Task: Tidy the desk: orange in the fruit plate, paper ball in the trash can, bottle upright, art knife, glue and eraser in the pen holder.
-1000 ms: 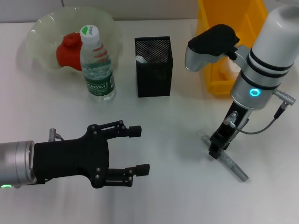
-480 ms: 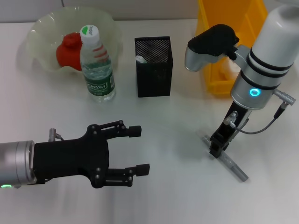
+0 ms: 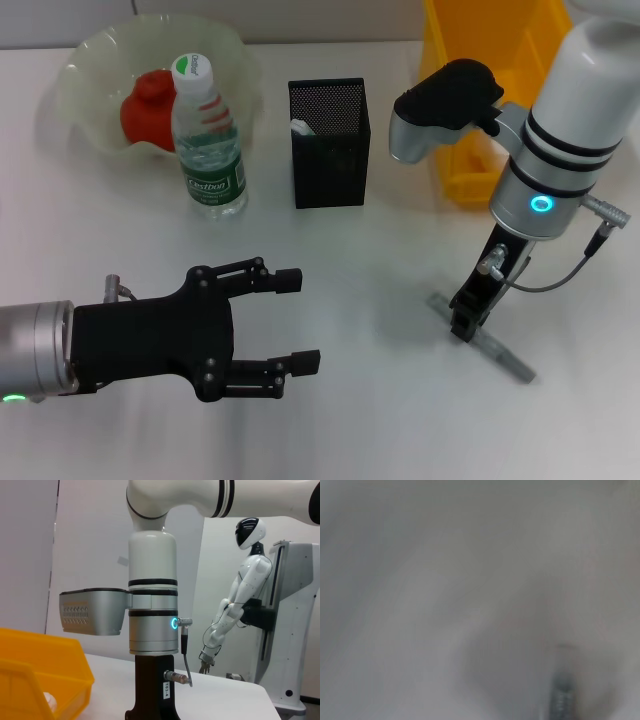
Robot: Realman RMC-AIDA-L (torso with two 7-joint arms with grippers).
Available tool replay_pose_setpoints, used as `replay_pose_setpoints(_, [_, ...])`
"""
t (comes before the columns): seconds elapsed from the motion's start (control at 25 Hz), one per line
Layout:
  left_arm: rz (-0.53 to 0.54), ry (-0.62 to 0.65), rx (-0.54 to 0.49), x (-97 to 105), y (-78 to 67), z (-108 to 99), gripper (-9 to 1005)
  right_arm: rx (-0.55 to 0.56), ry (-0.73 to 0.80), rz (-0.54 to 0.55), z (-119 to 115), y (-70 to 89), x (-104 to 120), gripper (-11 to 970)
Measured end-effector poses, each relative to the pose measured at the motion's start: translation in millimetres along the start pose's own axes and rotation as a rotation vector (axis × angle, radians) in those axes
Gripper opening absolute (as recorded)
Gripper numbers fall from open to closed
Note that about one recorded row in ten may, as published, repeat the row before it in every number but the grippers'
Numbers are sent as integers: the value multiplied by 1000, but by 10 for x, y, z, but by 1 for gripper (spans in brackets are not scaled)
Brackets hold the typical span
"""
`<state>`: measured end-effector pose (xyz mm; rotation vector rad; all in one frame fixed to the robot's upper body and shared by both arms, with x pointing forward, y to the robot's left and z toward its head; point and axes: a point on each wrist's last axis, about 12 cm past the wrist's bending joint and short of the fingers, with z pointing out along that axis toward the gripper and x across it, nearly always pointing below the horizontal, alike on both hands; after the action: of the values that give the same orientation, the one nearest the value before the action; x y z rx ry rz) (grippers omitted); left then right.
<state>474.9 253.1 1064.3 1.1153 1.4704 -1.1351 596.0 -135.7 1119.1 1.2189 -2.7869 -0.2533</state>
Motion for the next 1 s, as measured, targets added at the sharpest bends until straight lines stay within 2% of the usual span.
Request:
replay_pose_setpoints(0.76, [4, 2, 0, -9, 15, 10, 828, 28, -9, -31, 13, 13, -22, 151])
replay_pose_setpoints(1.0, [5, 4, -3, -10, 20, 11, 828, 44, -55, -55, -44, 30, -44, 144])
